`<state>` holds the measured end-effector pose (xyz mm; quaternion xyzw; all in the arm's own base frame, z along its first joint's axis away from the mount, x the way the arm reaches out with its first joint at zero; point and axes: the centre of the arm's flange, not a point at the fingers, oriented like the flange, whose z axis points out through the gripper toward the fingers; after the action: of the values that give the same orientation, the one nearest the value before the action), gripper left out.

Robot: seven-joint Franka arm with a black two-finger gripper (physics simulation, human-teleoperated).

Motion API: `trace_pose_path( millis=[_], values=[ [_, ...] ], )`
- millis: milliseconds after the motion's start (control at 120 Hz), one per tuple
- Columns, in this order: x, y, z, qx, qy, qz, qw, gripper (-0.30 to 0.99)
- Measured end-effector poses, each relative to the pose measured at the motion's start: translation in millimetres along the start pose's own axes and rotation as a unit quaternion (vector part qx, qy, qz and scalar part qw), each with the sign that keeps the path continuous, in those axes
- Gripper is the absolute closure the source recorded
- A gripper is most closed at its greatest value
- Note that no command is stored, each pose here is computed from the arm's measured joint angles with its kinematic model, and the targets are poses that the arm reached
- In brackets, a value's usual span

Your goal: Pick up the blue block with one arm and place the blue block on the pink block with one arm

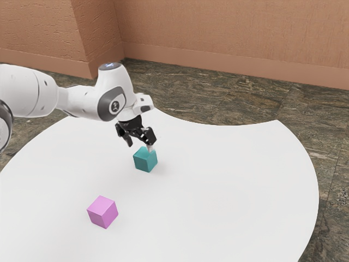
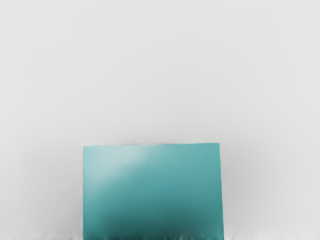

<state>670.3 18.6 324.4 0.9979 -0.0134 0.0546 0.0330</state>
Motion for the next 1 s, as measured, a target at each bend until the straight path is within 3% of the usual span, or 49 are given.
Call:
trace_pose_path(
  millis=[275,742,1000],
  values=[
    [11,-9,16,-0.002,-0.016,0.029,0.999,0.0],
    [0,-2,49,-0.003,-0.073,0.075,0.994,0.0],
    [16,-1,42,0.006,-0.065,0.088,0.994,0.0]
  ],
)
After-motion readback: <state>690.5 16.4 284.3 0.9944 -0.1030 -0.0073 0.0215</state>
